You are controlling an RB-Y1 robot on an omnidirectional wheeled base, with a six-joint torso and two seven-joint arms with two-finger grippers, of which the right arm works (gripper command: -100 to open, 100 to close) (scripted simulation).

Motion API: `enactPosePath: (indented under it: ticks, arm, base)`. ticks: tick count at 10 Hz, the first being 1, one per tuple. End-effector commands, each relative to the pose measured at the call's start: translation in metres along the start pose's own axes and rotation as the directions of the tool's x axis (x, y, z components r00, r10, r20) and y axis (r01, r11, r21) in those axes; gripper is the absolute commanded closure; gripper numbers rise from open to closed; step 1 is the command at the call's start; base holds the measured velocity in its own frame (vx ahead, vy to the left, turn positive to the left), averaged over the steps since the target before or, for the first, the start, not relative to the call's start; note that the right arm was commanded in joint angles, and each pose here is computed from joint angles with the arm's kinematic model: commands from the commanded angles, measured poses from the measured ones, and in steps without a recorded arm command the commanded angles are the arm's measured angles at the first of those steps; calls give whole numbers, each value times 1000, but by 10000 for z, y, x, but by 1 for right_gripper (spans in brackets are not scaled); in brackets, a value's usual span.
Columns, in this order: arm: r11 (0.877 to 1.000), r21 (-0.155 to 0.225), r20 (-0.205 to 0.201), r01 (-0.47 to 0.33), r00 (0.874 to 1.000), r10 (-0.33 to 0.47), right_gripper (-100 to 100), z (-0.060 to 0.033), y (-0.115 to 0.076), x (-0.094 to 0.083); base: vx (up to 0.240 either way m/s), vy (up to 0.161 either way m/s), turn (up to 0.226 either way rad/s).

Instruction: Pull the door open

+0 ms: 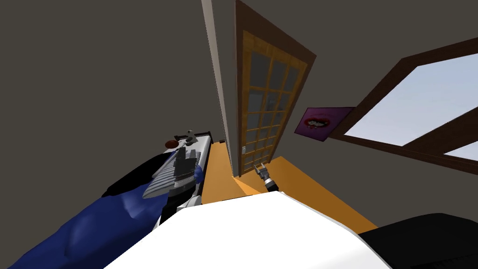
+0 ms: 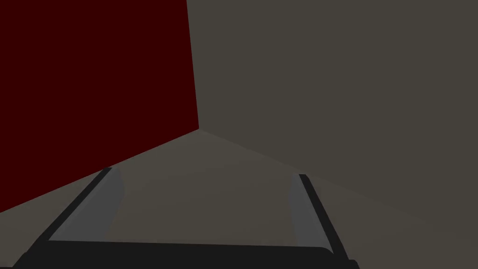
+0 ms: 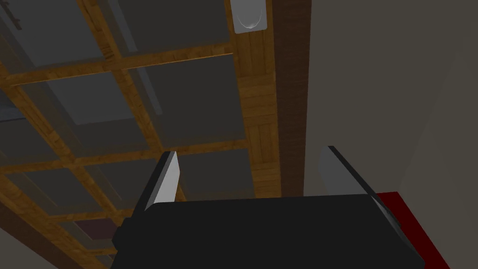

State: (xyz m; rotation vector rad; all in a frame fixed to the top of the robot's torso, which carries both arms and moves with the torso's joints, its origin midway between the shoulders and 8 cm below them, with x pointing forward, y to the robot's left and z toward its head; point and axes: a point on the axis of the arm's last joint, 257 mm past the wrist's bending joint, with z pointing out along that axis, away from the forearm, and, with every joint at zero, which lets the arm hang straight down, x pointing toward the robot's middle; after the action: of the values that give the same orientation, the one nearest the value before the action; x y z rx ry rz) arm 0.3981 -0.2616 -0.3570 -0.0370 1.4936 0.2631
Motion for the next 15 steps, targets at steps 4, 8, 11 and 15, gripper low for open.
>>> enactPosePath:
  ticks: [4,8,11,15]
  arm:
    - [997,-18,-42,69,997,-69,-100,-82,37,221]
    - [992,-36,-73,118,990,-121,-100,-147,79,381]
    - [991,-14,-77,137,988,-137,-100,-66,-3,408]
    - [987,37,-83,155,985,-151,-100,147,-123,439]
  base:
    - [127,17,27]
    - [183,34,18]
    - [81,6,86]
    - [-13,-34,141]
